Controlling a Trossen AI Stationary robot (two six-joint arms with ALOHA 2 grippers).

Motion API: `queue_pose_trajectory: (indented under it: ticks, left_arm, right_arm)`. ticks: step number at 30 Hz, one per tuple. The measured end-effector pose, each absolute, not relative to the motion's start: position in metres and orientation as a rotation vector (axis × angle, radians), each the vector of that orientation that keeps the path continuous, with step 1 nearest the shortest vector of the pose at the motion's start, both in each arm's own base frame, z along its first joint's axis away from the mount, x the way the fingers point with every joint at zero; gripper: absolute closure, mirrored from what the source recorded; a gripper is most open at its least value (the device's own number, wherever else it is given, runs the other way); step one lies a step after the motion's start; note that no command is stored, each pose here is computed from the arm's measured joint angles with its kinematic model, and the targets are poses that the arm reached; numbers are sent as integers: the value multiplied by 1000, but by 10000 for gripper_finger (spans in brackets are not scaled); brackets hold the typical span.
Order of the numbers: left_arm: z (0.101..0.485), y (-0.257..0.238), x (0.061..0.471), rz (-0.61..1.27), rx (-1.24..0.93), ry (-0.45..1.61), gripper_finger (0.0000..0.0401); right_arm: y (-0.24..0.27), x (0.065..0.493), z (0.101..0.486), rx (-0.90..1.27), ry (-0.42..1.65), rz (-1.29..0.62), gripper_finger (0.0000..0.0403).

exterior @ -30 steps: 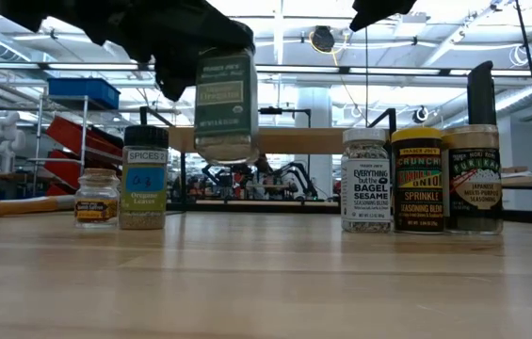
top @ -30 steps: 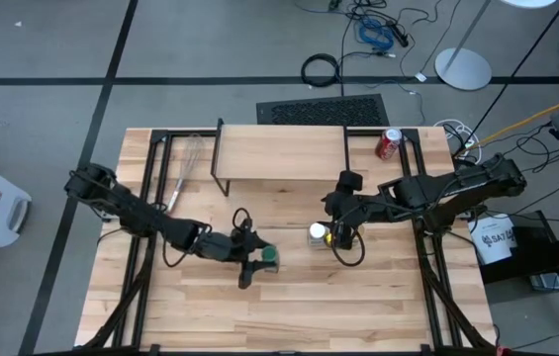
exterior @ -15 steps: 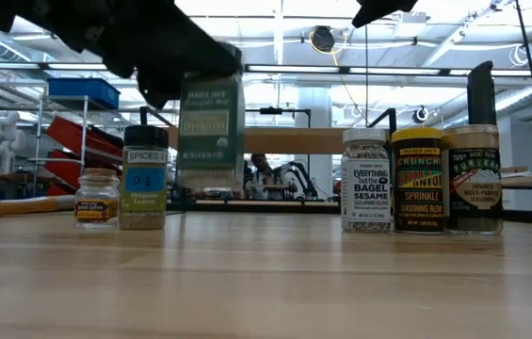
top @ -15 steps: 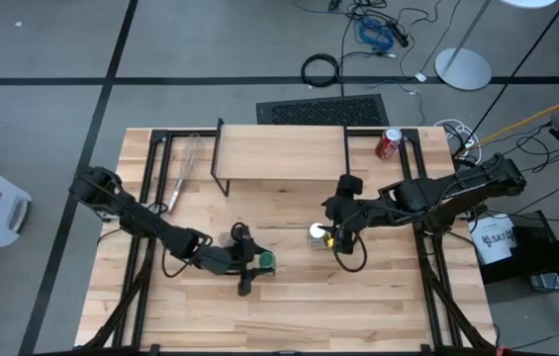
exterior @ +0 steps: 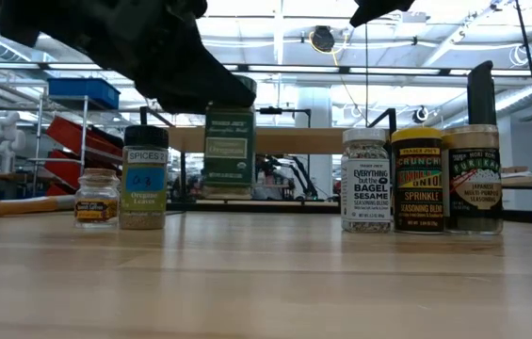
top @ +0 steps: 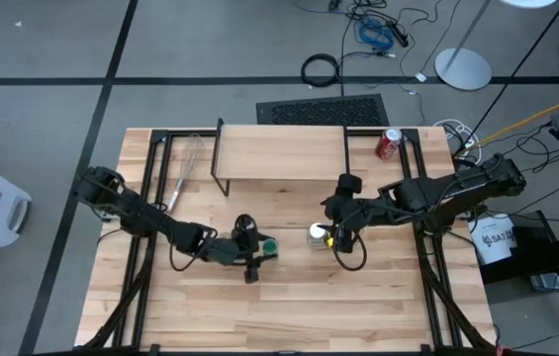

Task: Shelf spices
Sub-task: Remove the green seasoning bottle from the shelf

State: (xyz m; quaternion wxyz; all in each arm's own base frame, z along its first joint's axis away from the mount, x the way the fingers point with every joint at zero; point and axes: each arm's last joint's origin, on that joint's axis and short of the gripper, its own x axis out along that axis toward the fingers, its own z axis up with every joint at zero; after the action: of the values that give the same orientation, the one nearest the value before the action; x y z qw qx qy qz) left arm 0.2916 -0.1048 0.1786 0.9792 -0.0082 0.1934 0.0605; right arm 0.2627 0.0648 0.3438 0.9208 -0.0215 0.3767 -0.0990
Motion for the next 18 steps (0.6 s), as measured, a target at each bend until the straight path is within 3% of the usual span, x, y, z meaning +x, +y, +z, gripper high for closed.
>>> queue_pose_trajectory:
  ticks: [18]
  left_arm:
    - [170,-78,295,146,-17,506,191]
  right_arm:
    - [65,263,344,-40,774,-205,140]
